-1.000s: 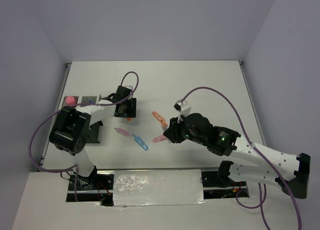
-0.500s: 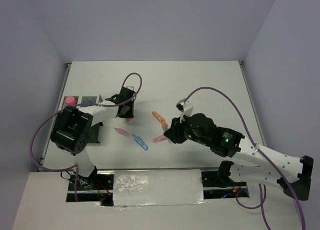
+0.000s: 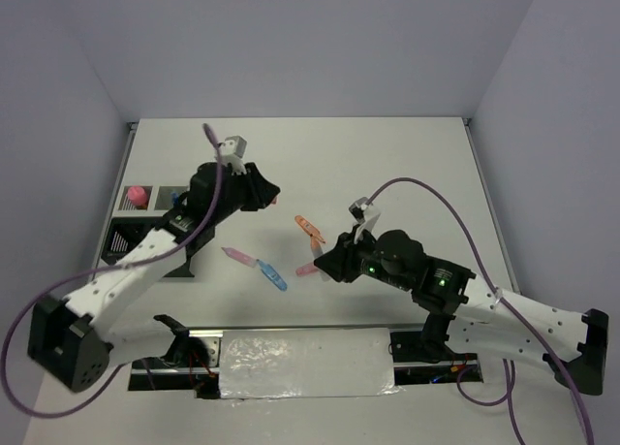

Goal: Sort the stationery into containers
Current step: Pick up the pen cap from the center of the board, then close the pen cap on the pen.

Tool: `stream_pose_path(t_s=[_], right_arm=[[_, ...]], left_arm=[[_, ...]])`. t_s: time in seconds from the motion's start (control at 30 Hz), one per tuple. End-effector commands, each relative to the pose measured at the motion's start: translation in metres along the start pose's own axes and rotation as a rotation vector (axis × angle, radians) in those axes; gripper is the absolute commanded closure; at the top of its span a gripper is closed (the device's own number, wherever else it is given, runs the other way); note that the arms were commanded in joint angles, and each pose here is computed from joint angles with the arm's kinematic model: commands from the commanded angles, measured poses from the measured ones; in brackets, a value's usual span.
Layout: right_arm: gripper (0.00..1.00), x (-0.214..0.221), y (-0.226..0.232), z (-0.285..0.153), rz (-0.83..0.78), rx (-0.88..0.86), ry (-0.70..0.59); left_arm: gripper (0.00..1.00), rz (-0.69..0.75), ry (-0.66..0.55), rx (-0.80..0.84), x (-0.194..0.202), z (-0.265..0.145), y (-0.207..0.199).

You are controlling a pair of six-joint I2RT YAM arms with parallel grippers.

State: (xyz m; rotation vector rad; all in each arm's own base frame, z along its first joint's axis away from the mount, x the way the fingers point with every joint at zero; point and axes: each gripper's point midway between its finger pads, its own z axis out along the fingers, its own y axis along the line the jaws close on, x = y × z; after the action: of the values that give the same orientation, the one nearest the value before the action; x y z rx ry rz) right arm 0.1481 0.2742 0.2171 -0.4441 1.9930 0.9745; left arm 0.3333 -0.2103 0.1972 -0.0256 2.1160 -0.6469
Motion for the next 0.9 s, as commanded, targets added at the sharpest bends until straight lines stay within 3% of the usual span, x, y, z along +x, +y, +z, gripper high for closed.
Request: stream_pose_path(t_s=[0.0,0.2,0.3,0.6,0.87], right_arm=[[0.95,-0.039,0.027,-0.012,0.089,-0.128,-0.177],[0.95,-0.062,0.082,-0.031,0.122,-0.429,-0.256],[0.94,-0.073,0.105,-0.038,0.084,-0.541,-0.283],[0.95,-0.088,0.125,-0.053,0.033,-0.653,-0.343],[0.95,-0.093,0.138,-0.07,0.004,-0.746,-0.381]], left_arm=[[1.0,-0.077,-0.231,0.396,-0.049,-0.053,-0.086],[1.0,-0.087,-0.417,0.898,-0.07,-0.153,-0.164],[1.0,-0.071,-0.475,1.083,-0.068,-0.192,-0.182],[1.0,-0.097,-0.563,1.247,-0.069,-0.242,-0.186],[1.0,-0.114,-0.566,1.317,-0.067,-0.256,-0.189]])
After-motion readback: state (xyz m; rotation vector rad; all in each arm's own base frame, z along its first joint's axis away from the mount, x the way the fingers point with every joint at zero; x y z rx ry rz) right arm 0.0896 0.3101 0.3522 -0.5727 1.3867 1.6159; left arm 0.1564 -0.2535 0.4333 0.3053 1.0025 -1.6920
